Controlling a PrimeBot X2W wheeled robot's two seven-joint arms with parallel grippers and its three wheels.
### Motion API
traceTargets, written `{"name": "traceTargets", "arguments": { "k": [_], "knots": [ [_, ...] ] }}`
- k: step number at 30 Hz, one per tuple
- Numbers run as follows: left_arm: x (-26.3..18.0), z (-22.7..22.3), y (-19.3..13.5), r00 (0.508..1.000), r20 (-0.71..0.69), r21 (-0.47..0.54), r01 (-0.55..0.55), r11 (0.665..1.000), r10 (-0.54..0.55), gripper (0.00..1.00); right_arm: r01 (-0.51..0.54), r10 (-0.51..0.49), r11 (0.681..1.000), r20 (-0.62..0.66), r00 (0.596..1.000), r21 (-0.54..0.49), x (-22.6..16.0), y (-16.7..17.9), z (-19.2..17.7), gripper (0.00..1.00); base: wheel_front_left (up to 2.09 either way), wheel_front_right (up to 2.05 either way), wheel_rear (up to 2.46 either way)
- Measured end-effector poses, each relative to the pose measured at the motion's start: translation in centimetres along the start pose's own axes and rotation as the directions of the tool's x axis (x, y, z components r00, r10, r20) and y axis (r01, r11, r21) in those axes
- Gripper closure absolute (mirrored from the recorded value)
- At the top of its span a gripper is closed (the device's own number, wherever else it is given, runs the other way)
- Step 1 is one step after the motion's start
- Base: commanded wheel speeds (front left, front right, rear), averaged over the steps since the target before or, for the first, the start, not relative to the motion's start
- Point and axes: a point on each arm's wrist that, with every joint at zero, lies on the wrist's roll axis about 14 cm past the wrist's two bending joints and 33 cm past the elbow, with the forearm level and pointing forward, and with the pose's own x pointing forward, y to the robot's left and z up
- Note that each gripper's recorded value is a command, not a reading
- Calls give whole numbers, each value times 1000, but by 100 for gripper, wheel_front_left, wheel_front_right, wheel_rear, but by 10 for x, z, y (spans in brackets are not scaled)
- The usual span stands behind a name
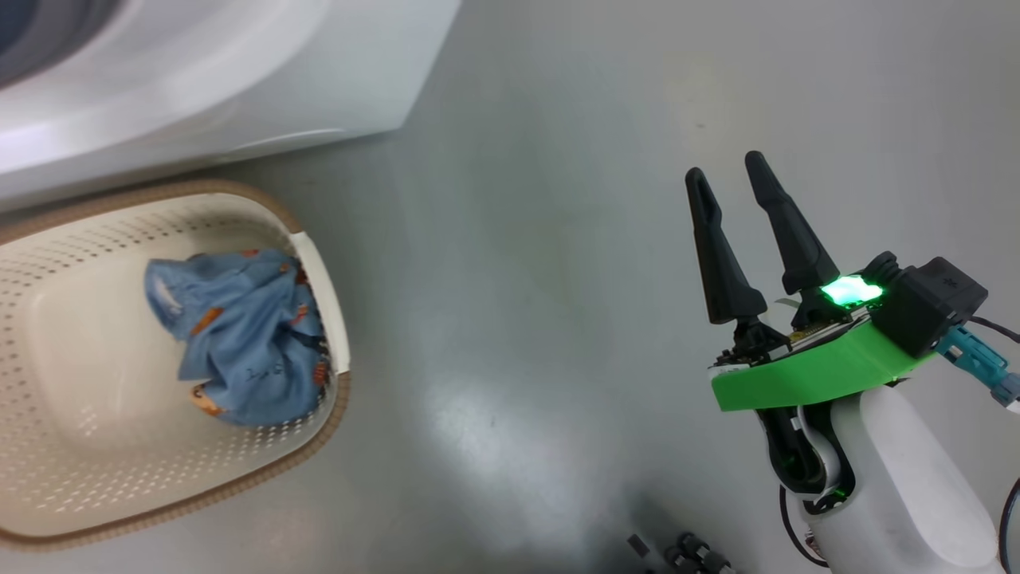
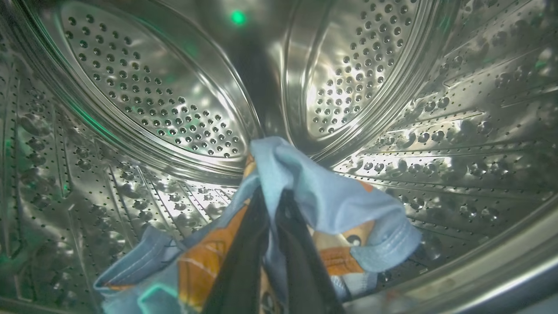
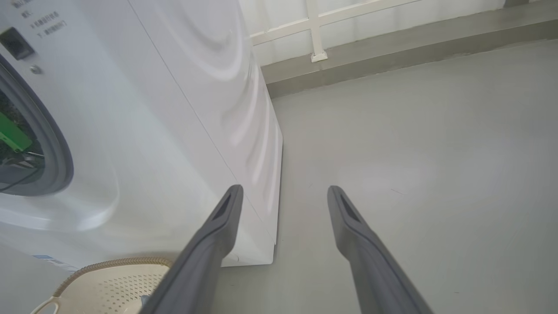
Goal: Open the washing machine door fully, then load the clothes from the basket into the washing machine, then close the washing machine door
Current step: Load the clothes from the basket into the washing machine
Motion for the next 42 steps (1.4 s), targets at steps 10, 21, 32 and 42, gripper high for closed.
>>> {"name": "traceTargets", "arguments": {
  "k": [10, 21, 32, 42],
  "knots": [
    [0, -44, -10, 993, -115, 10, 20, 1000, -19, 72, 23, -23, 1000, -9, 1000, -2, -2, -6, -4, 0, 0, 0, 0],
    [-1, -35, -2, 982, -191, 49, 22, 999, -12, 0, -12, 12, 1000, 16, 1000, 9, 6, 6, 4, 0, 0, 0, 0],
    [-15, -13, -4, 985, -174, -2, 12, 1000, -12, 0, -43, 43, 999, 56, 998, 0, 4, 15, 23, 0, 0, 0, 0],
    [-45, -2, -16, 988, -152, -68, 23, 997, -33, 0, -66, 67, 998, 78, 995, -16, -7, 21, 37, 0, 0, 0, 0]
  ]
}}
